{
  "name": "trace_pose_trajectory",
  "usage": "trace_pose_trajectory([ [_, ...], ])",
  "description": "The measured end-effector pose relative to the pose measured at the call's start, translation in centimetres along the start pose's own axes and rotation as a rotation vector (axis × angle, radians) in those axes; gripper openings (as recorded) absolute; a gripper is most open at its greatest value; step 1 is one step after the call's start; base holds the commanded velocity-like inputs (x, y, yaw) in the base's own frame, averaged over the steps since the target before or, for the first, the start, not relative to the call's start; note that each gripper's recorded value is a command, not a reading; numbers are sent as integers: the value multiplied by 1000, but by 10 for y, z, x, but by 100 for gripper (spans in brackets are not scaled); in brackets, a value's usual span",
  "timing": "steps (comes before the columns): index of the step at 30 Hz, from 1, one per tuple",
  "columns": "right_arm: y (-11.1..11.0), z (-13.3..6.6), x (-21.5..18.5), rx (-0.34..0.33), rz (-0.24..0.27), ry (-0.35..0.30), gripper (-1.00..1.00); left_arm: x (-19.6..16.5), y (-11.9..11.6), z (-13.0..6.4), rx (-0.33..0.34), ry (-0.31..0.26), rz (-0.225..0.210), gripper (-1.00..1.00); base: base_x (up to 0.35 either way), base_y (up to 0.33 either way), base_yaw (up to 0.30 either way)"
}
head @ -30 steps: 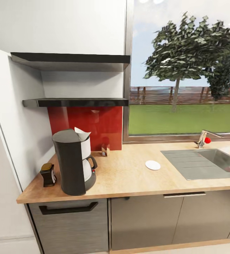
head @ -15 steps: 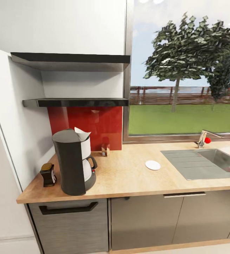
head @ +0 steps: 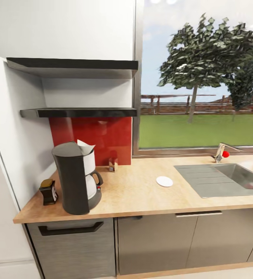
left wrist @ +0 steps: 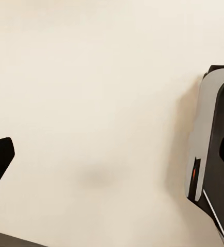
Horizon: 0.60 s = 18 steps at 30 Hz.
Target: Set up a coffee station on the kitchen countertop: keep the coffee maker on the countertop, move the bottle of coffee from the kitchen shelf to the counter next to the coffee maker, place a paper coffee filter on top of the coffee maker, put the saucer next to the coffee maker with the coffee cup on the saucer, and place the electric kettle next to the coffee maker.
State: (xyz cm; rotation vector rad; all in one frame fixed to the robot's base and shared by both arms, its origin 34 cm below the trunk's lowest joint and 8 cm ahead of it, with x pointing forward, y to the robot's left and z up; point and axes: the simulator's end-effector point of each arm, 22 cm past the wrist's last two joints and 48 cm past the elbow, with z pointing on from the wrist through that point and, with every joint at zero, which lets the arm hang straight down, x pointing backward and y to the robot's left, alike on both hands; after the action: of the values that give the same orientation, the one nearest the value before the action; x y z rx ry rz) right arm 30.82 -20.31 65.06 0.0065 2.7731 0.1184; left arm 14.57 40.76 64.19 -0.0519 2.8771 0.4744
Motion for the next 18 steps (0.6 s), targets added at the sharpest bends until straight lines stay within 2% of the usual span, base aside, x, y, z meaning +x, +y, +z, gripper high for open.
trace_pose_trajectory([
  [18, -3, 0, 1, 5, 0, 2, 100, -2, -1, 0, -2, -10, -6, 100, 0, -272, 0],
])
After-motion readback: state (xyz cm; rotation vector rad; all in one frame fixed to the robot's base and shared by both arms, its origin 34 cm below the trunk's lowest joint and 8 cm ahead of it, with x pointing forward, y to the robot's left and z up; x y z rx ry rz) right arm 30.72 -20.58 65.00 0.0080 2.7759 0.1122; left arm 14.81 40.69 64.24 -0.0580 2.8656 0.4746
